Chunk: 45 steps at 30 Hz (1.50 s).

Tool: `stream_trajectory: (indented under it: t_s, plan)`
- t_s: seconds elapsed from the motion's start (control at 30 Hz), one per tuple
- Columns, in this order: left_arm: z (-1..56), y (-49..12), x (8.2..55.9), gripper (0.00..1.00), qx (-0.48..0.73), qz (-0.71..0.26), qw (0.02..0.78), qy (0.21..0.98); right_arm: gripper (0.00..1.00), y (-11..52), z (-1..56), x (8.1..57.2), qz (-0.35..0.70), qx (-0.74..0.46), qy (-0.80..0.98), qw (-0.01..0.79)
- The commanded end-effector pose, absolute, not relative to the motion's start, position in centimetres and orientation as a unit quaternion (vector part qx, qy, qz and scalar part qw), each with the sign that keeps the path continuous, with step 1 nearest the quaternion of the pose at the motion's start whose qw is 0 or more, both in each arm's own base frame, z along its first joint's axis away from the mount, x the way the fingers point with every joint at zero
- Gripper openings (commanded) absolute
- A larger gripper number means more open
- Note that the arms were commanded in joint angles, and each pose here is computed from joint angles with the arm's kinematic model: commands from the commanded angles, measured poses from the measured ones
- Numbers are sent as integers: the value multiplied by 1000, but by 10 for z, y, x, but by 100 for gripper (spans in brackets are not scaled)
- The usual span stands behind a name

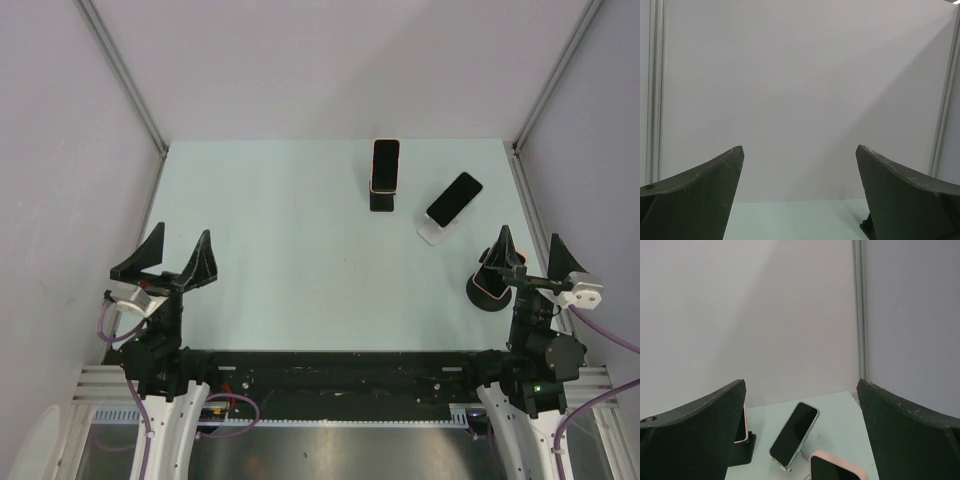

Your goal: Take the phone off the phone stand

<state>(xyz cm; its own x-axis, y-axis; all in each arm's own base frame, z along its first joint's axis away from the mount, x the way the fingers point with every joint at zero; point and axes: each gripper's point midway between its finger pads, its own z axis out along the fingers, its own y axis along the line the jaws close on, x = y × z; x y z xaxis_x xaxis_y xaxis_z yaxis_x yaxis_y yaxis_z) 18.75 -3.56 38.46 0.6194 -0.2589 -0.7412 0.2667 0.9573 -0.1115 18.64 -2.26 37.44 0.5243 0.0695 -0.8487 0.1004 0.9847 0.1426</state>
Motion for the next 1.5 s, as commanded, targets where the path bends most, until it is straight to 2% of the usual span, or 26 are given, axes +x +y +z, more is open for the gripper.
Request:
stream_trajectory:
  t_s: [0.0,0.3,0.47,0.53,0.67,0.77,0.8,0.87,0.93,1.0,1.2,1.47]
  plan:
    - [394,-34,183,100,2,-146,905,399,100,-24,383,180,-8,91,475,875]
    - [395,-34,178,100,1,-149,908,392,100,-18,386,183,29,98,469,877]
    - [395,-37,176,100,2,-158,907,390,100,-3,382,210,70,93,508,854]
    - [395,-38,174,100,4,-164,907,388,100,2,371,233,74,95,553,825]
    - [396,-43,170,100,8,-179,906,383,100,11,387,260,87,93,601,789]
    - [398,-43,163,100,8,-182,910,373,100,26,356,293,92,69,683,721]
    - [399,-42,163,100,7,-182,910,372,100,28,372,297,95,67,682,722]
    - [399,-42,162,100,5,-184,910,372,100,33,345,322,89,63,735,670]
    - [398,-43,161,100,7,-186,909,372,100,34,351,336,85,58,750,653]
    - [397,-44,162,100,7,-187,908,374,100,31,328,357,71,63,784,613]
    - [396,-47,162,100,10,-196,905,376,100,-8,307,398,72,147,799,579]
    - [394,-48,165,100,11,-197,902,383,100,-48,260,444,171,209,799,537]
